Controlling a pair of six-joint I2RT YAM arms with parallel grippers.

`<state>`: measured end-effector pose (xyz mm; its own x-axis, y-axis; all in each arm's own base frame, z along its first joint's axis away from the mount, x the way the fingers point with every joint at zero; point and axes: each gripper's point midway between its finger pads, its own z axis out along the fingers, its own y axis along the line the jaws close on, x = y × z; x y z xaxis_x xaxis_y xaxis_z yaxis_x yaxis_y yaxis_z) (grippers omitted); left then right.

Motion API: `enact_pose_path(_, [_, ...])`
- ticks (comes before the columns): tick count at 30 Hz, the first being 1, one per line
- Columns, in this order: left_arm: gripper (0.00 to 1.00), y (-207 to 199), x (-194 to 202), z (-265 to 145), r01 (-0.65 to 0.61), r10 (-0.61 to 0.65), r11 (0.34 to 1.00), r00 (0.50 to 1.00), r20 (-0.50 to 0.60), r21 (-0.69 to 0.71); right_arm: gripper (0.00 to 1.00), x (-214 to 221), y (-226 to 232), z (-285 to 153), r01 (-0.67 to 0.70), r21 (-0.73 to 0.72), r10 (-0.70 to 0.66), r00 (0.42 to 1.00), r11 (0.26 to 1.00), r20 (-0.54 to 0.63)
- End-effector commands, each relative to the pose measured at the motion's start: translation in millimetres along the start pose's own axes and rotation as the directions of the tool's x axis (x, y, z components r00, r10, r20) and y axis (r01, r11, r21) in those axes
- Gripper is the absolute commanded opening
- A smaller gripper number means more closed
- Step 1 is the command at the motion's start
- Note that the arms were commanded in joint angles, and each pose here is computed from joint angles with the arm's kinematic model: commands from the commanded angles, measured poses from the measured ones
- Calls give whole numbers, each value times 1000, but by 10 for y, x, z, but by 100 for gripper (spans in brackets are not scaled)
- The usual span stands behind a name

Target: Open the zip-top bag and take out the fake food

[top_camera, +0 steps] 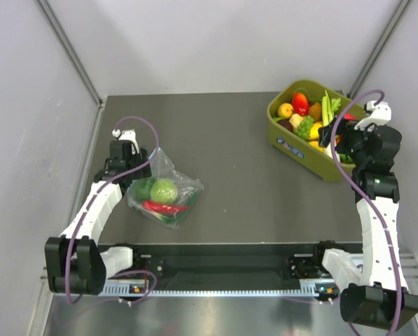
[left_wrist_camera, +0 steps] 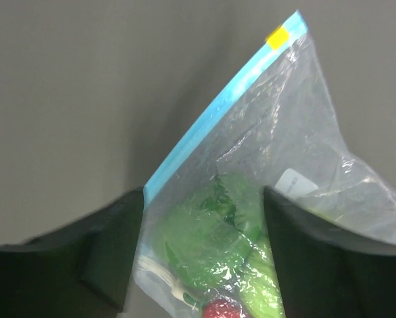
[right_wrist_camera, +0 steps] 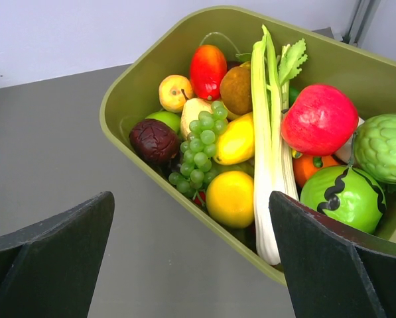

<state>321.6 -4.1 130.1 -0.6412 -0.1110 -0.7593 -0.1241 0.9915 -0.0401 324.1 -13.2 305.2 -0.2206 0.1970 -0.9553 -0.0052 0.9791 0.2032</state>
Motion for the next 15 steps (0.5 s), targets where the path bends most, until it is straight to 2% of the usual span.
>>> enact_pose_path(1, [69, -39, -92, 38, 9, -9, 1000, 1000, -2, 13, 100, -180, 69, -79, 25, -12, -24, 998, 1000, 49])
enact_pose_path(3, [62, -52, -55, 80, 7, -6, 1000, 1000, -26, 17, 100, -177, 65, -81, 26, -10, -26, 998, 1000, 50])
enact_pose_path(10, [55, -105, 53, 144, -4, 8, 999, 997, -79, 47, 100, -173, 67, -81, 26, -10, -26, 999, 1000, 48])
enact_pose_path(11, [45, -131, 57, 148, -5, 10, 998, 996, -84, 62, 100, -173, 65, -77, 28, -10, -27, 998, 1000, 48])
enact_pose_path(13, [35, -157, 61, 150, -8, 15, 997, 996, -88, 77, 100, -171, 59, -71, 26, -9, -26, 999, 1000, 48])
enact_pose_path(15, [4, -236, 59, 137, -8, 19, 993, 996, -90, 121, 100, -168, 58, -67, 24, -9, -24, 999, 1000, 47])
